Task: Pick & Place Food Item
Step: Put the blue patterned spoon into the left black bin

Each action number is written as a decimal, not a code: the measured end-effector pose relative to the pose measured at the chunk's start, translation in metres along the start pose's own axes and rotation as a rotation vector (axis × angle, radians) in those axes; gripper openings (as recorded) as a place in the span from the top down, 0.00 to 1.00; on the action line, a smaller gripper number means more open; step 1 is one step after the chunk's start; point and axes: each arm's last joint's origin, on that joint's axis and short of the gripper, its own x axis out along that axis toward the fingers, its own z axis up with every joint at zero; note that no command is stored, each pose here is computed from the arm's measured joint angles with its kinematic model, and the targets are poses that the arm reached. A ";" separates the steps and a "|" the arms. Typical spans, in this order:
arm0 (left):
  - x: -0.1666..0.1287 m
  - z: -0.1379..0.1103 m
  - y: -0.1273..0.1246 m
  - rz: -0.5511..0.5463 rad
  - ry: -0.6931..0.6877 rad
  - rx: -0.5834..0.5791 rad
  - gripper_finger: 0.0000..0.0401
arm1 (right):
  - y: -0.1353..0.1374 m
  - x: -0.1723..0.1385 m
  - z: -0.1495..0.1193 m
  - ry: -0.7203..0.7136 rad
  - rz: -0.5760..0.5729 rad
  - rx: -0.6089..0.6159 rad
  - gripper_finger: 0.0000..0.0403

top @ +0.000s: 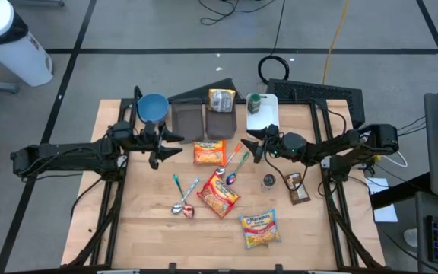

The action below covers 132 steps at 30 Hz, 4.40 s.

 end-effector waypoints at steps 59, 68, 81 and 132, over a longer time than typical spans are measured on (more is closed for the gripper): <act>0.023 -0.104 -0.120 0.004 0.841 0.252 0.40 | 0.002 0.000 -0.001 0.002 0.011 -0.052 0.34; 0.025 -0.134 -0.154 0.027 0.998 0.302 0.40 | 0.003 -0.002 -0.011 0.098 -0.004 -0.028 0.34; 0.024 -0.166 -0.176 0.124 1.047 0.474 0.40 | 0.025 -0.009 -0.019 0.128 0.082 -0.011 0.34; 0.024 -0.173 -0.163 0.218 1.076 0.639 0.41 | 0.033 -0.012 -0.023 0.122 0.069 -0.050 0.34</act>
